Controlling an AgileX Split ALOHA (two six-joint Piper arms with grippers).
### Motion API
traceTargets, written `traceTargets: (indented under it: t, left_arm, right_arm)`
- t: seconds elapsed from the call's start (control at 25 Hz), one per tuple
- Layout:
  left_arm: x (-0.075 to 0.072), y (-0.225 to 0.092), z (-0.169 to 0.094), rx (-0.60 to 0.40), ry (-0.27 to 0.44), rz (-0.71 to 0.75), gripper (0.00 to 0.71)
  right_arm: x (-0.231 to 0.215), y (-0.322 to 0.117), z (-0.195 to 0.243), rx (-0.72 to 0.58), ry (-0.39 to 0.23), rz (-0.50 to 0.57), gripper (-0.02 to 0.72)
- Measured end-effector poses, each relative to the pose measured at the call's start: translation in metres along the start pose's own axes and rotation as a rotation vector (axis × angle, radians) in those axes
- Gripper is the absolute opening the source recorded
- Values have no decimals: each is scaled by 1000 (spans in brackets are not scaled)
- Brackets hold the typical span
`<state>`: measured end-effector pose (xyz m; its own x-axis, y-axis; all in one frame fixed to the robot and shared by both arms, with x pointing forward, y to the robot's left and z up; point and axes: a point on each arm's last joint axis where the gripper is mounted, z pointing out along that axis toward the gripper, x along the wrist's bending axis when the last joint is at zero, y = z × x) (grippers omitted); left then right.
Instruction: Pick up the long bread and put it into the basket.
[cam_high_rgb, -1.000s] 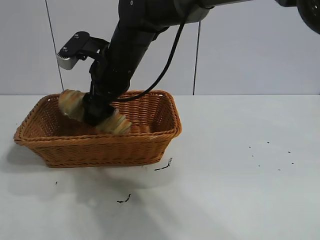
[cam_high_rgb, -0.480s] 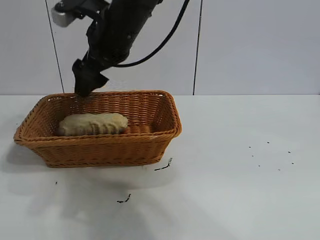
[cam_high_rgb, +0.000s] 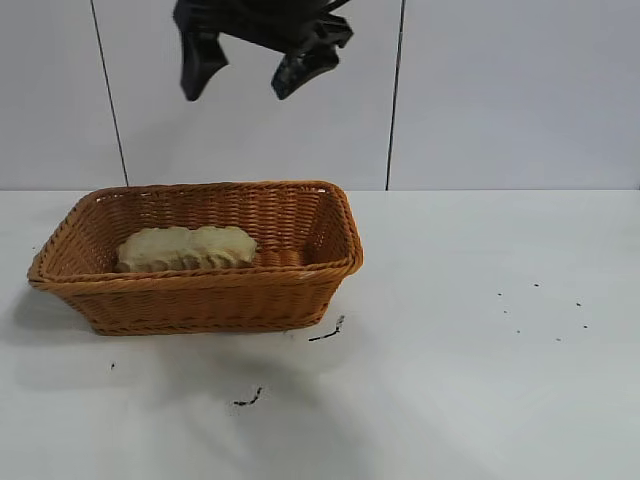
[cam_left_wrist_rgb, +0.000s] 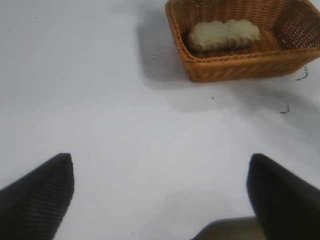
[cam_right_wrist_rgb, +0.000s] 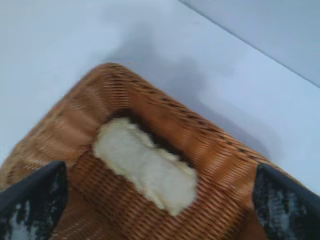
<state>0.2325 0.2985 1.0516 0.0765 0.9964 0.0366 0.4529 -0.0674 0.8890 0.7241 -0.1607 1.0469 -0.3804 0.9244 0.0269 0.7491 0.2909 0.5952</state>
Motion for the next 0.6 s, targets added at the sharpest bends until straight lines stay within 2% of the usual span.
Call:
traceTargets:
  t: [0.2,0.32,0.44,0.6]
  left_arm:
    - [0,0,0,0,0,0,692]
    - [0,0,0,0,0,0,692]
    - [0,0,0,0,0,0,692]
    - [0,0,0,0,0,0,692]
  right_arm:
    - [-75,-12,-12,22,-91,119,689]
    - [-104,-19,-20,29,-124,169,689]
    - [-118,-26,-25,58,-136,200,689]
    - [-120,-34,-28,139,-123,212,689]
